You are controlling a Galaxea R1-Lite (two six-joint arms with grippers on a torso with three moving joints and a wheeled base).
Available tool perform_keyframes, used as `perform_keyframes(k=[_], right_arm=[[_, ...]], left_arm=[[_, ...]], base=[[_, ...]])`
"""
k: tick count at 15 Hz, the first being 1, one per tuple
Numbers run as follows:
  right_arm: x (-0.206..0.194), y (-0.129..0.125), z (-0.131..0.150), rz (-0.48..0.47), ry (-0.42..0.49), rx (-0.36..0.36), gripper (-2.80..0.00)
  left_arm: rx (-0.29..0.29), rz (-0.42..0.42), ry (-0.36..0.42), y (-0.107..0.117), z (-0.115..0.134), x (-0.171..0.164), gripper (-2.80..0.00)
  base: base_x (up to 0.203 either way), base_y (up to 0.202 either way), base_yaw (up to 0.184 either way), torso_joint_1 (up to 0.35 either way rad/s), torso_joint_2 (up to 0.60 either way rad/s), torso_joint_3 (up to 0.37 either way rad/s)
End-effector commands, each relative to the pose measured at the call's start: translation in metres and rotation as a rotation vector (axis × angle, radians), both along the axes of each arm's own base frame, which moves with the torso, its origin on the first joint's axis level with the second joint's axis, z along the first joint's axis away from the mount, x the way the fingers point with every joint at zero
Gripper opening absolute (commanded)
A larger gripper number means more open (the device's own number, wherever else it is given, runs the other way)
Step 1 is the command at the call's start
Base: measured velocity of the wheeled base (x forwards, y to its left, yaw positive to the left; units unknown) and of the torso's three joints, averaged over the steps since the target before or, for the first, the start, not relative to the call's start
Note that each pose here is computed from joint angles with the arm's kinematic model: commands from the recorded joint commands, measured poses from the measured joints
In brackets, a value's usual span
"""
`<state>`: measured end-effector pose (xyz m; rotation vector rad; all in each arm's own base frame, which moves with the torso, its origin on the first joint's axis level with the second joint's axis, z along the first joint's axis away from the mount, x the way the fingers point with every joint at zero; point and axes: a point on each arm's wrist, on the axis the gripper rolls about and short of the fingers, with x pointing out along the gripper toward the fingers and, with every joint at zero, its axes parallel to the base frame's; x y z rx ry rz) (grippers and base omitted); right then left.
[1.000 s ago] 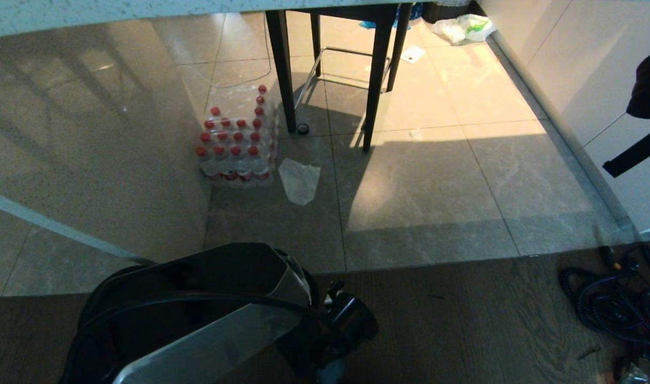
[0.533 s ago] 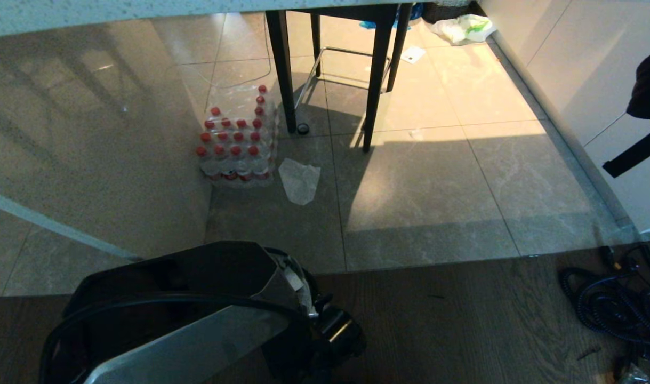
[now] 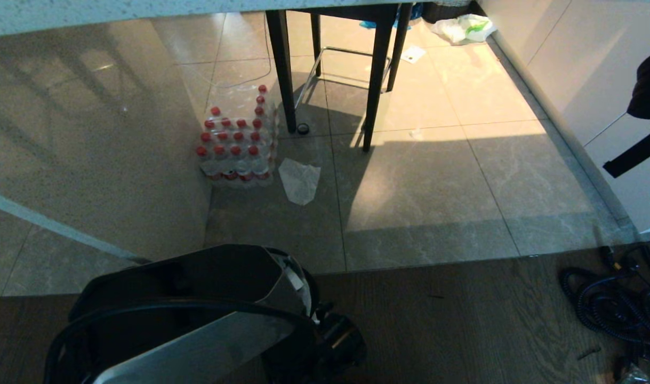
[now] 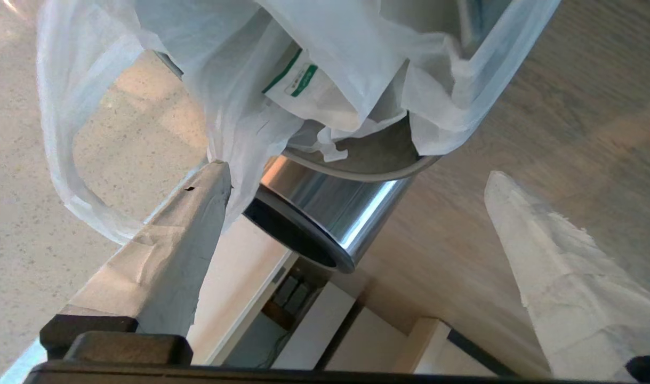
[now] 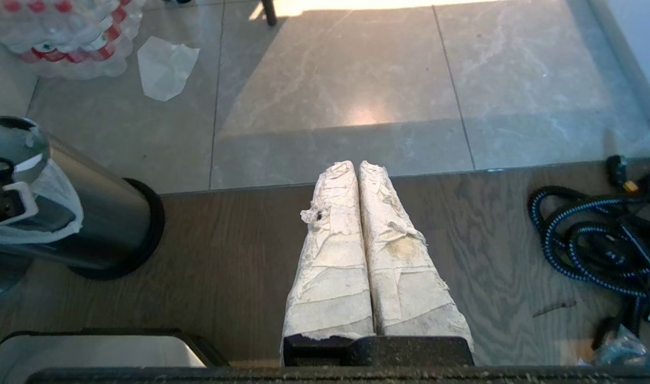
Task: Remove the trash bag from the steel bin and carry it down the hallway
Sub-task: Pick up the trash bag
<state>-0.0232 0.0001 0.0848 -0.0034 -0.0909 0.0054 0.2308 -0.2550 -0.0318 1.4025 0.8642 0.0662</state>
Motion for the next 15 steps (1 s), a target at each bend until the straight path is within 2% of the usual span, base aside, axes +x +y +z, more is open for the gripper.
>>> perform_keyframes(k=[1, 3, 10, 12, 13, 15], right_arm=[[0.003, 0.0, -0.01, 0.001, 0.036, 0.0, -2.8], [0.003, 0.0, -0.01, 0.001, 0.036, 0.0, -2.8], [0.003, 0.0, -0.01, 0.001, 0.036, -0.001, -2.8], [0.003, 0.0, -0.01, 0.001, 0.034, -0.001, -2.8], [0.003, 0.0, -0.01, 0.001, 0.036, 0.0, -2.8], [0.003, 0.0, -0.01, 0.001, 0.035, 0.0, -2.8]], left_arm=[[0.007, -0.002, -0.003, -0.006, 0.006, 0.004, 0.0], [0.027, 0.002, 0.015, -0.015, 0.017, 0.012, 0.0], [-0.09, 0.025, -0.083, -0.048, 0.004, 0.024, 0.0], [-0.179, 0.044, -0.161, -0.069, 0.002, 0.036, 0.0], [-0.202, 0.052, -0.187, -0.074, 0.0, 0.039, 0.0], [-0.278, 0.052, -0.249, -0.092, 0.01, 0.046, 0.0]], base=[[0.0, 0.0, 0.0, 0.0, 0.0, 0.0], [0.0, 0.0, 0.0, 0.0, 0.0, 0.0], [0.0, 0.0, 0.0, 0.0, 0.0, 0.0], [0.0, 0.0, 0.0, 0.0, 0.0, 0.0], [0.0, 0.0, 0.0, 0.0, 0.0, 0.0], [0.0, 0.0, 0.0, 0.0, 0.0, 0.0]])
